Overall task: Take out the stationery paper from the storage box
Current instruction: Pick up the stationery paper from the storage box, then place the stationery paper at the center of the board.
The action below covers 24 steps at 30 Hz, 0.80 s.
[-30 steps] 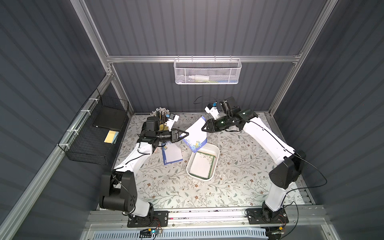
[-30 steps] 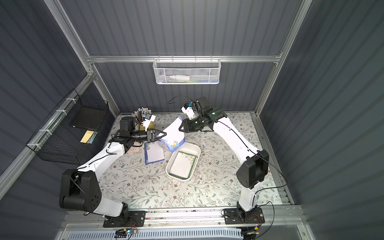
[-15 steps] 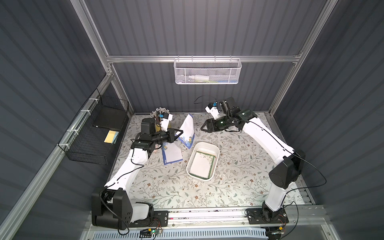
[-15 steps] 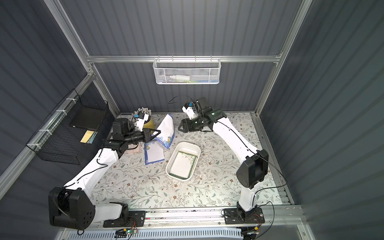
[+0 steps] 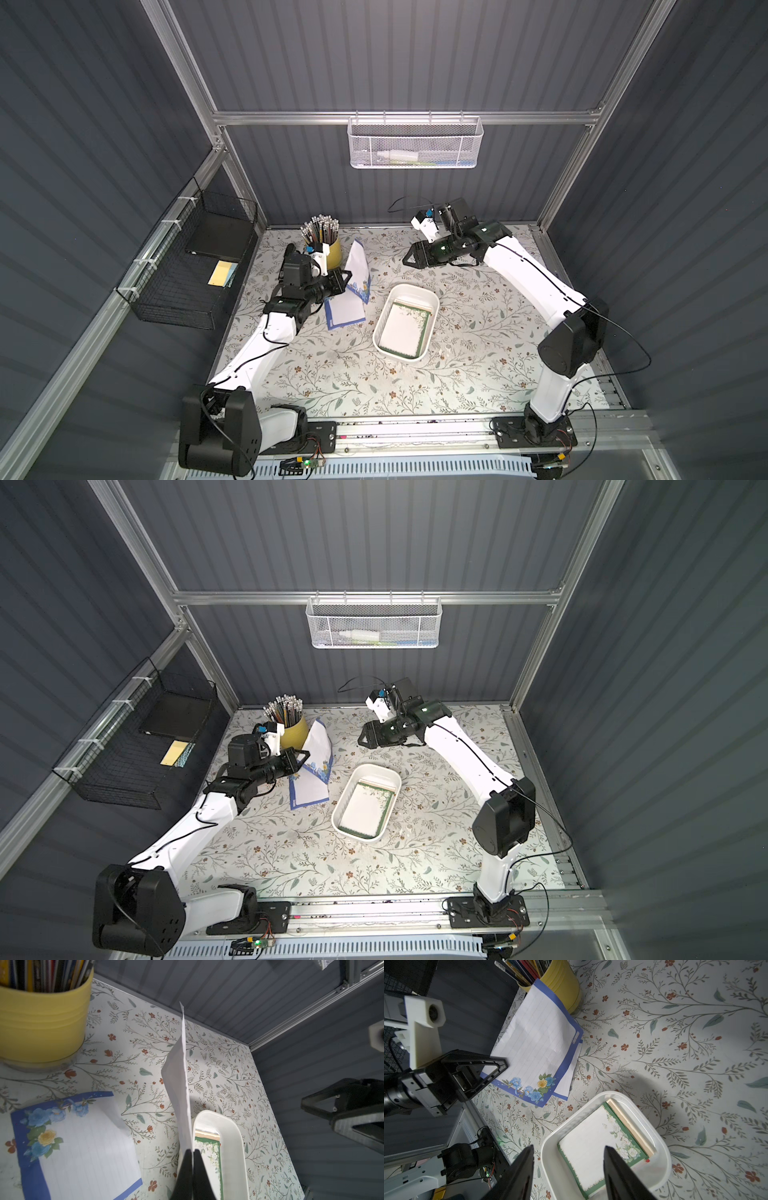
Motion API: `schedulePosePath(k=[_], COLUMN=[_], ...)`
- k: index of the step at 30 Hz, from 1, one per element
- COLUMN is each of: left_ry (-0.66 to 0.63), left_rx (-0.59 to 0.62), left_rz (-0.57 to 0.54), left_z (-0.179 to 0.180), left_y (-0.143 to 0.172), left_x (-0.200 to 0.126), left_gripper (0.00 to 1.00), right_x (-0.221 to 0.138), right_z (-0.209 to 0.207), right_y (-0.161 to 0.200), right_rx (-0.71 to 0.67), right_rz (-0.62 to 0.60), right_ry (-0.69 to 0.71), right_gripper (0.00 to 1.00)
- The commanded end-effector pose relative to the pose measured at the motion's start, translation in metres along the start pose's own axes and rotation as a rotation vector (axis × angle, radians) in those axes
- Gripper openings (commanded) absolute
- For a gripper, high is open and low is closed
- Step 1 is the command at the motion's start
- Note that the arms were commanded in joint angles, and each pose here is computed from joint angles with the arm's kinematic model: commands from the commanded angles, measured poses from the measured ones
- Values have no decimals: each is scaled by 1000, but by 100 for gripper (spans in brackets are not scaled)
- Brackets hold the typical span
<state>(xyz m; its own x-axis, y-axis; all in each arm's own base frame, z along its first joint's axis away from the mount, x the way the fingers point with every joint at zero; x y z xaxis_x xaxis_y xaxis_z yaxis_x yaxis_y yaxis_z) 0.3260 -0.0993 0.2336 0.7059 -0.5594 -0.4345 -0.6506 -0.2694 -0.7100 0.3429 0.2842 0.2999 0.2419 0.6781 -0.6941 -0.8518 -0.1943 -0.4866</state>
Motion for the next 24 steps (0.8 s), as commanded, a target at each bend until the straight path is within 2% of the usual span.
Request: schedulePosePath(k=[1,11,16,17,19,22,24], left_ry=[-23,-184,-344,-368,-414,-436,-459], left_rx=[-26,-74,-94,-96,-101,-112,-129], left_rz=[-22,61,96,107,118,127,142], left_z=[11,48,68,70,75,80,84], left_y=[5,38,44,45,47,53,58], left_x=[8,25,22,22,20,20,20], left_gripper=[0,0,0,5,7,24,27], right_x=[8,13,15,16,19,23,24], right_z=[-5,-10,-11,-11,-12,-15,-15], right_y=[5,12,13,13,15,16,17], right_rx=[3,16,19,22,25,32,34], right_rz=[30,51,58,63,70,81,86], right_ry=[4,8,4,0,-3,1,-1], right_gripper=[58,58,58,58,58,58,59])
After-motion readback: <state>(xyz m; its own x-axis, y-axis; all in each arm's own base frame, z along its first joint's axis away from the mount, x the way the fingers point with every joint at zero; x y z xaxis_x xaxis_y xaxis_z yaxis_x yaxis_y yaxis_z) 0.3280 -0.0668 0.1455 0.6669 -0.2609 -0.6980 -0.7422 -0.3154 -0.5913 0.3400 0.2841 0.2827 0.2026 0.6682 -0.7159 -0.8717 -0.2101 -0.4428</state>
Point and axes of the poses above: each gripper's point midway between its finger pads, its own x axis out along the fingers, its own z axis along the line the jaws close on, y = z × x, the point moved 6 cm from there along -x, back along the fingers, and after that the axes turned 6 degrees about x, right-handed, at the moved point
